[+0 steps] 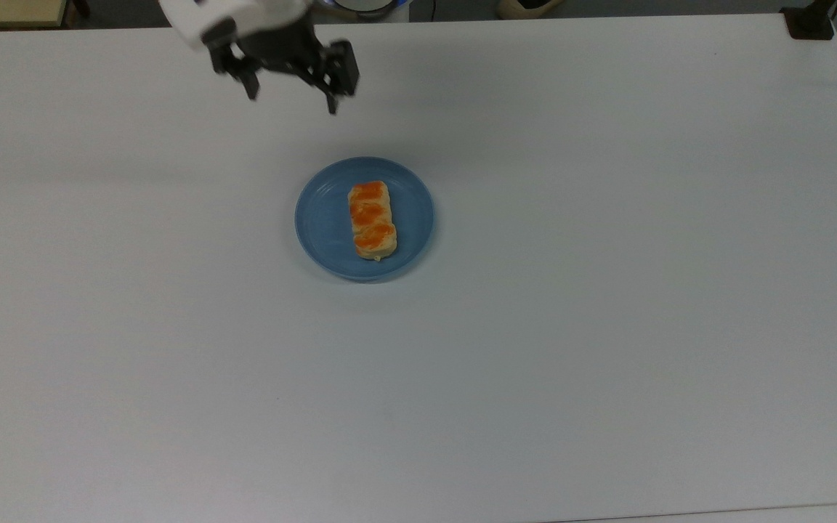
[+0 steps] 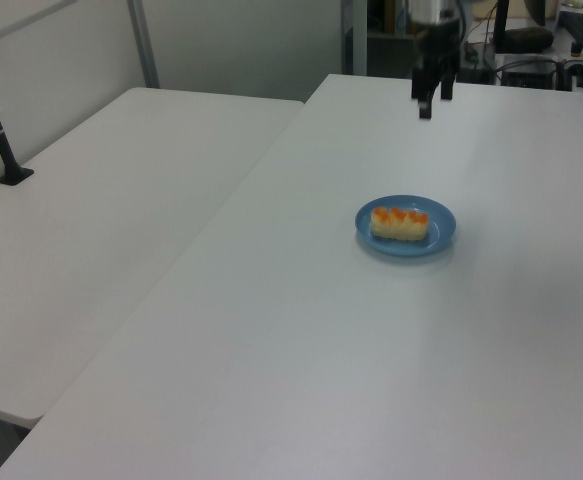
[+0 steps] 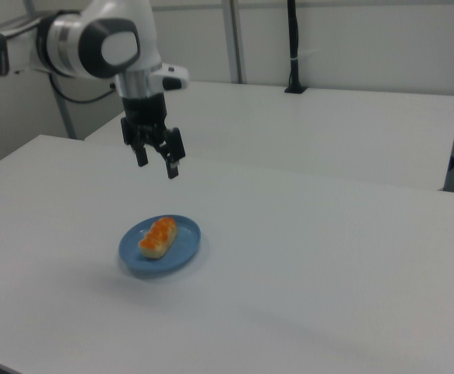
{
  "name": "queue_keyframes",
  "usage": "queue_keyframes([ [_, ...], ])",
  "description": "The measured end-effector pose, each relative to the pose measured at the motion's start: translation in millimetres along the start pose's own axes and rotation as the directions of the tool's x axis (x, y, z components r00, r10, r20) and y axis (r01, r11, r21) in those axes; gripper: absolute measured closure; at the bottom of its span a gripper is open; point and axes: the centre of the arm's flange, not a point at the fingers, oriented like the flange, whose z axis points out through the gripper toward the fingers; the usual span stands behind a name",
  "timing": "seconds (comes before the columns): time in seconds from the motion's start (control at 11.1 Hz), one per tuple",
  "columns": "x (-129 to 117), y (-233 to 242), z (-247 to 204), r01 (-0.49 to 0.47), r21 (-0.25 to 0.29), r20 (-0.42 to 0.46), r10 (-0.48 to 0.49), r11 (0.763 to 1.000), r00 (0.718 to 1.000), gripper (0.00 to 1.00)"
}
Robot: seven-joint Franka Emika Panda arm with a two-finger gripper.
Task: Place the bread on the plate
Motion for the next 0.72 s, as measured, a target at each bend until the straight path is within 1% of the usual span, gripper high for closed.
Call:
queue_keyframes([
  [0.18,-21,44,-50,-0.079,-0.005,-0.051,0.079,0.997,0.996,0.0],
  [0.27,-32,62,-67,-0.112,-0.004,-0.071,0.112,0.994,0.991,0.0],
  [0.45,-43,70,-83,-0.122,0.006,-0.093,0.122,0.993,0.988,0.0],
  [0.54,-43,67,-83,-0.105,0.007,-0.092,0.105,0.995,0.99,0.0],
  [0.63,-42,64,-82,-0.045,0.002,-0.094,0.045,0.999,0.995,0.0],
  [0.72,-40,64,-80,0.034,-0.006,-0.095,-0.034,0.999,0.995,0.0],
])
